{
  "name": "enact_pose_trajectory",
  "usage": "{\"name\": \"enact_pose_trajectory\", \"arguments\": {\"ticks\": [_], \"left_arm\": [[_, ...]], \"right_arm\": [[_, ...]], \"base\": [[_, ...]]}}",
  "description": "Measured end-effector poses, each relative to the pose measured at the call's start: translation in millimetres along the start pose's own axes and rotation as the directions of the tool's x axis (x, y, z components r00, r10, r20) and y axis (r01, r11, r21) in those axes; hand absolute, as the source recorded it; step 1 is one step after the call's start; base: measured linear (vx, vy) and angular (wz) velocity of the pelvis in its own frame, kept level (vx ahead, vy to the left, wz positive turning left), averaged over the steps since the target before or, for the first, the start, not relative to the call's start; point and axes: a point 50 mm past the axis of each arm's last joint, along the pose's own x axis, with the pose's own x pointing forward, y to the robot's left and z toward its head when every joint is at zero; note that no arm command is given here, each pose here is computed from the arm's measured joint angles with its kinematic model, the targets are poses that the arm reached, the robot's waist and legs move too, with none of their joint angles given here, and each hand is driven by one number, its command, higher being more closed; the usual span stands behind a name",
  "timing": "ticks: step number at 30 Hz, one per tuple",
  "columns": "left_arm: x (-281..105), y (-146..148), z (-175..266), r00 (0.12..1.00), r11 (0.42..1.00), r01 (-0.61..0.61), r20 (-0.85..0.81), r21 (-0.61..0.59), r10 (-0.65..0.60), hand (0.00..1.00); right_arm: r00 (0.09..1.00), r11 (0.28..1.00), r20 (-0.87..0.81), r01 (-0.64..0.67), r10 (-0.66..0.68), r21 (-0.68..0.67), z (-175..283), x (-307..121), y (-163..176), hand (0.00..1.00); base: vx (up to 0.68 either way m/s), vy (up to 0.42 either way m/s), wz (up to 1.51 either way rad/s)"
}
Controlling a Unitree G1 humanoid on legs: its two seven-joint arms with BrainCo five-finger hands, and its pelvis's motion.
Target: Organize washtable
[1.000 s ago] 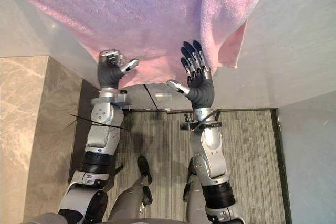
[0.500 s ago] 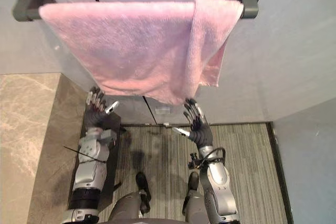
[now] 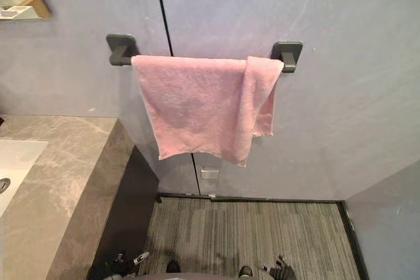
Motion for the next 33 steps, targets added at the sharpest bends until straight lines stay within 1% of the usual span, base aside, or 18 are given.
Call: {"name": "enact_pose_trajectory", "arguments": {"ticks": [4,7,9,10,11,14,16,18,20,24,28,33], "left_arm": [[0.0,3.4,-5.9,0.999,0.999,0.014,-0.034,-0.034,-0.015,0.0],[2.3,0.7,1.5,1.0,0.997,0.027,-0.015,-0.073,-0.028,0.0],[4.9,-11.3,13.8,0.998,0.994,0.062,0.018,-0.091,-0.061,0.0],[5.2,-16.6,22.5,0.995,0.993,0.083,0.054,-0.086,-0.079,0.0],[6.2,-20.3,36.8,0.991,0.991,0.097,0.106,-0.089,-0.087,0.0],[1.4,-35.6,28.1,0.988,0.985,0.133,0.091,-0.106,-0.124,0.0],[0.1,-40.6,25.5,0.987,0.983,0.144,0.085,-0.111,-0.135,0.0],[-1.0,-48.1,26.5,0.983,0.982,0.169,0.089,-0.085,-0.162,0.0],[1.8,-51.2,40.4,0.975,0.982,0.188,0.123,-0.012,-0.185,0.0],[2.2,-57.1,45.7,0.967,0.975,0.21,0.129,0.072,-0.218,0.0],[2.4,-49.6,40.8,0.974,0.979,0.186,0.118,0.08,-0.195,0.0],[2.9,-43.3,38.6,0.978,0.983,0.165,0.114,0.078,-0.173,0.0]], "right_arm": [[1.0,1.0,-0.015,-0.011,0.01,-0.013,2.8,2.3,1.2,0.0],[0.999,0.997,-0.002,-0.033,0.033,-0.07,11.9,5.5,7.3,0.0],[0.998,0.993,0.036,-0.048,0.053,-0.109,28.2,9.5,12.4,0.0],[0.995,0.993,0.078,-0.057,0.065,-0.106,43.4,12.1,19.1,0.0],[0.989,0.993,0.121,-0.079,0.09,-0.091,53.7,11.9,33.4,0.0],[0.983,0.993,0.155,-0.084,0.095,-0.079,60.9,10.8,39.8,0.0],[0.984,0.997,0.162,-0.065,0.072,-0.048,57.5,8.8,33.1,0.0],[0.986,0.999,0.16,-0.045,0.045,-0.004,56.6,8.9,27.0,0.0],[0.991,0.997,0.123,-0.056,0.05,0.048,44.2,7.1,31.7,0.0],[0.99,0.996,0.131,-0.069,0.06,0.064,45.8,6.4,35.8,0.0],[0.985,0.995,0.153,-0.083,0.075,0.05,49.1,5.4,32.3,0.0],[0.988,0.994,0.133,-0.092,0.085,0.052,43.9,5.4,32.6,0.0]], "base": [[0.01,-0.01,0.18],[0.02,-0.028,0.42],[-0.07,-0.054,0.42],[-0.14,-0.044,0.24],[-0.13,-0.018,0.04],[-0.15,0.059,-0.56],[-0.15,0.179,-0.12],[-0.16,0.2,0.11],[-0.15,0.135,0.29],[-0.21,0.055,0.14],[-0.23,-0.135,0.0],[-0.11,-0.382,0.41]]}}
